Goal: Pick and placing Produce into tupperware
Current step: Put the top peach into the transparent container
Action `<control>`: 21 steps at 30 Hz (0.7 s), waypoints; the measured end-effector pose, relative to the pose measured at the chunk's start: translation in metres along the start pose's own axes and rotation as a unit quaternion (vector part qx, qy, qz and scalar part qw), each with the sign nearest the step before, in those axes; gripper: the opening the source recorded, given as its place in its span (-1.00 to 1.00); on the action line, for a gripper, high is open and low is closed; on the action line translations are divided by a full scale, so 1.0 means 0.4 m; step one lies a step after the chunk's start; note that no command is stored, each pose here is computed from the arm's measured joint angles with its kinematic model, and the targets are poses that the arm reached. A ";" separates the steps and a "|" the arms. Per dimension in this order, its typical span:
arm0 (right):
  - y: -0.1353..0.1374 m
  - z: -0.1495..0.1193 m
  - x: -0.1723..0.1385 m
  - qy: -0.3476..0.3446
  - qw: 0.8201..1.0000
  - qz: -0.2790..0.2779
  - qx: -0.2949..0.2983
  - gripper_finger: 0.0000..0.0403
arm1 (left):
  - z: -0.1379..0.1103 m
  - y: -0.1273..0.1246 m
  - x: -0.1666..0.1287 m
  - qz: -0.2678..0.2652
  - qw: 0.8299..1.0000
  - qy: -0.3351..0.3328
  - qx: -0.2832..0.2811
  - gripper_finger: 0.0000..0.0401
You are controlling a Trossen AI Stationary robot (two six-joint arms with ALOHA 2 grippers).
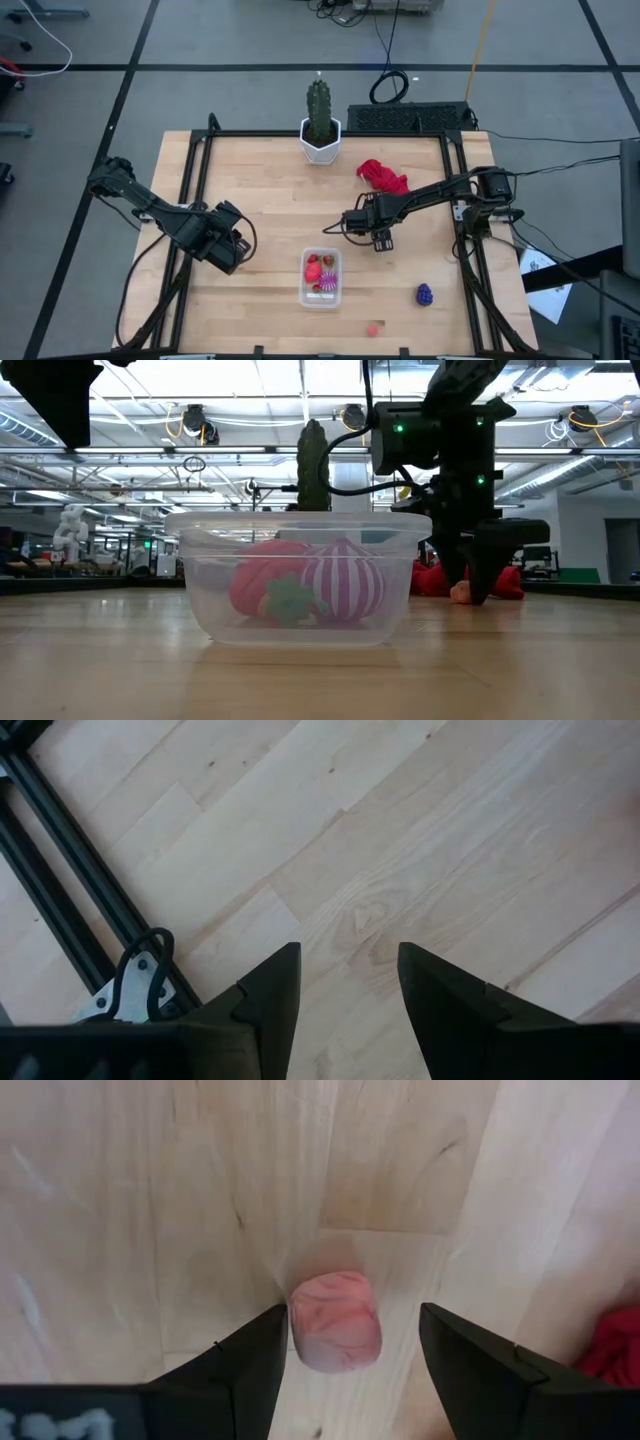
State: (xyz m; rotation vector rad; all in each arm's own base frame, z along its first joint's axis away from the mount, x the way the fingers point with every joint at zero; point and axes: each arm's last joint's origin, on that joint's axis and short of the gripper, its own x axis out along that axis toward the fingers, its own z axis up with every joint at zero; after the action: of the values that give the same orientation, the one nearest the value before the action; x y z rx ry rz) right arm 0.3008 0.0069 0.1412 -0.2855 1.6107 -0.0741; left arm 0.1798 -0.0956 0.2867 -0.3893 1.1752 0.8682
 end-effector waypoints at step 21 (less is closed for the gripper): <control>0.001 -0.001 0.001 0.002 1.000 0.000 0.023 -0.26 | 0.000 0.000 0.000 0.000 1.000 0.000 -0.001 -0.13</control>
State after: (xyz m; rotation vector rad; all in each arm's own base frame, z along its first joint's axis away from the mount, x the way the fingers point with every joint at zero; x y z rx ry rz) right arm 0.3003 0.0070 0.1409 -0.2488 1.6106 -0.1120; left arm 0.1798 -0.0956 0.2867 -0.3911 1.1743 0.8694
